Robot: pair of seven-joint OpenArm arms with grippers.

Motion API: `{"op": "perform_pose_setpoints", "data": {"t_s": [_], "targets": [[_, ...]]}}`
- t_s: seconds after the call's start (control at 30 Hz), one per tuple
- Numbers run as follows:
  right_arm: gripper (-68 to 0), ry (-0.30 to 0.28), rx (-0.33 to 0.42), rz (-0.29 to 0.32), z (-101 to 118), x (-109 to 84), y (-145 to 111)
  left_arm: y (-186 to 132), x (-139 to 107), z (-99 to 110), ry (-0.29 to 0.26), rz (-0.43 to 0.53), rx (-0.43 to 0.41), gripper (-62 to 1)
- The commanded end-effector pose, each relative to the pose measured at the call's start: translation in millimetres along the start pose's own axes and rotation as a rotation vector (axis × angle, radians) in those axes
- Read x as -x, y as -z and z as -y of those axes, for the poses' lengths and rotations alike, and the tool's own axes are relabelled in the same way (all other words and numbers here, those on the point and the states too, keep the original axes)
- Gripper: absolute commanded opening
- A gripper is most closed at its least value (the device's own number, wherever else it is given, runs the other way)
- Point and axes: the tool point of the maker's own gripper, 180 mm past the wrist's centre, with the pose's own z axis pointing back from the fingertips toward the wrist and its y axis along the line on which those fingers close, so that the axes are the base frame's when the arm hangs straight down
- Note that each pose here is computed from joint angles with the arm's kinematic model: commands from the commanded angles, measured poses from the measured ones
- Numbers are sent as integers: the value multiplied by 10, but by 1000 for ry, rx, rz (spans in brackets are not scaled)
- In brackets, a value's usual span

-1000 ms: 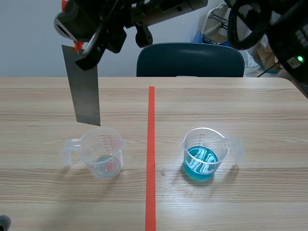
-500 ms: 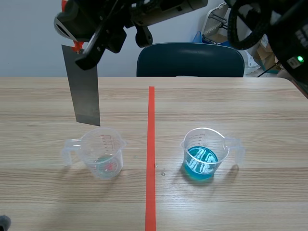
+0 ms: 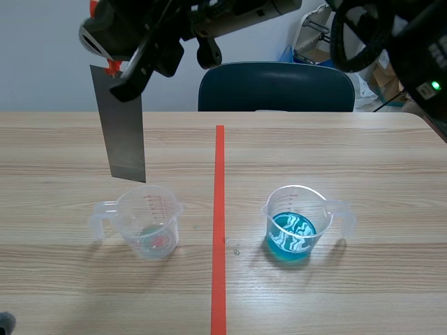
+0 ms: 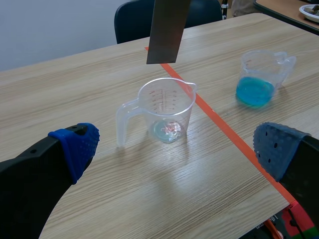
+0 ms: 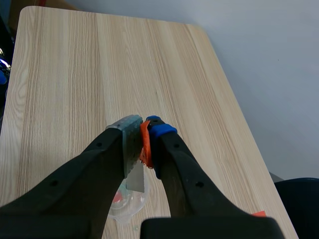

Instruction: Do the redox reaction experiment

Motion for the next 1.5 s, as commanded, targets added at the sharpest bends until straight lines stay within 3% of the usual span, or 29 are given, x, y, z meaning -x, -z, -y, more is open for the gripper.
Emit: {"op": "perform_pose_setpoints", "data": {"t_s": [0.0, 0.33, 0.67, 1.03, 1.47], "targets": [[-669, -8, 7, 2, 32, -17, -16, 12, -59, 9, -3, 25, -3, 14], [-669, -61, 19, -41, 20, 42, -152, 12, -58, 9, -3, 24, -3, 14], [-669, -103, 69, -43, 19, 116, -494, 12, -59, 9, -3, 25, -3, 14], [-669, -125, 144, -120, 162, 380, -927, 12, -58, 9, -3, 24, -3, 14], [-669, -143, 139, -207, 73, 640, -1309, 11, 56, 9, -3, -39, -4, 14]]}}
